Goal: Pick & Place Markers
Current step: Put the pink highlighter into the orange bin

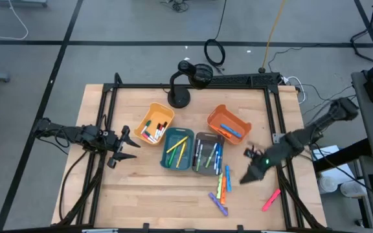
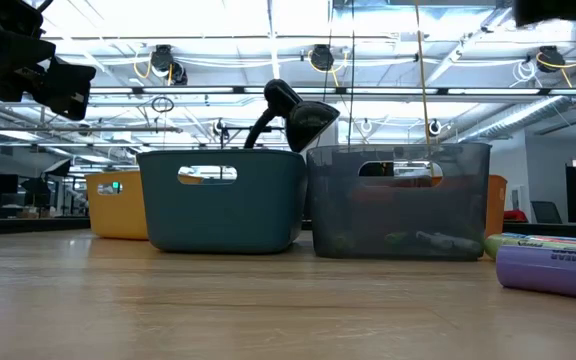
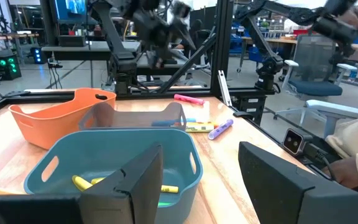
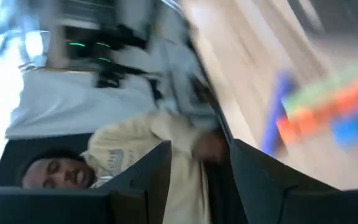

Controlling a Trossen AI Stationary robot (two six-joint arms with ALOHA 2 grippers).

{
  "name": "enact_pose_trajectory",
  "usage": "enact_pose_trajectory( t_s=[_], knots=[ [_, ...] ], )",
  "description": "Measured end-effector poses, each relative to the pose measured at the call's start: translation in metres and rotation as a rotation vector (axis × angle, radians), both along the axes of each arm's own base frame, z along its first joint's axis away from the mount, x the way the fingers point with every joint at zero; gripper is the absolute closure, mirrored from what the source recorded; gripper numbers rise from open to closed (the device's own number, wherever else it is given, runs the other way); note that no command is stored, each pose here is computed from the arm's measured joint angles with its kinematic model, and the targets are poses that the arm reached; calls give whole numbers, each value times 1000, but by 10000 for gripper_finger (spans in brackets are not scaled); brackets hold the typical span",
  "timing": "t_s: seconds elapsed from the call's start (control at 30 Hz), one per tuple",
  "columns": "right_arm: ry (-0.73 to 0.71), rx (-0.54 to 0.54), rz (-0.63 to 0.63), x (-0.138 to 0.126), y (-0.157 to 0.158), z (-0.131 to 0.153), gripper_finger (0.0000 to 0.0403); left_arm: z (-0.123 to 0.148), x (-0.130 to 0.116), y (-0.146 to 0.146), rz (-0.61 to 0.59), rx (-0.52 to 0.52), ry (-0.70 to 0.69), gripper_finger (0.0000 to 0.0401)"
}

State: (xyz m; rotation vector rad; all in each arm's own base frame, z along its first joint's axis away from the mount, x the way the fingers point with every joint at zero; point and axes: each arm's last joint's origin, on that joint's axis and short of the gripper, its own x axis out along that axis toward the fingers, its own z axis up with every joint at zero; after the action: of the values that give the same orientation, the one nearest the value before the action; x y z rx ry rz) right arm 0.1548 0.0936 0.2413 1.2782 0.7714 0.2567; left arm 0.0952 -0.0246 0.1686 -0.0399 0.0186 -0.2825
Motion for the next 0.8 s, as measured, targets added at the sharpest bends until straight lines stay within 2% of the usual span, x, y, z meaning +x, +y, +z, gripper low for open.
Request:
enact_pose_trajectory(
  t_s=[0.1,0.23,0.37,0.6,0.8],
  knots=[
    [288,98,0,-8,26,-15,250,0,0,0,0,0,0,187],
    [751,218,37,-25,59,-37,250,0,0,0,0,0,0,187],
    [1104,249,82,-41,87,-50,250,0,0,0,0,0,0,187],
    [1119,130,85,-44,99,-66,250,0,0,0,-1,0,0,187],
    [1140,-84,64,-52,88,-82,250,0,0,0,0,0,0,187]
  ],
)
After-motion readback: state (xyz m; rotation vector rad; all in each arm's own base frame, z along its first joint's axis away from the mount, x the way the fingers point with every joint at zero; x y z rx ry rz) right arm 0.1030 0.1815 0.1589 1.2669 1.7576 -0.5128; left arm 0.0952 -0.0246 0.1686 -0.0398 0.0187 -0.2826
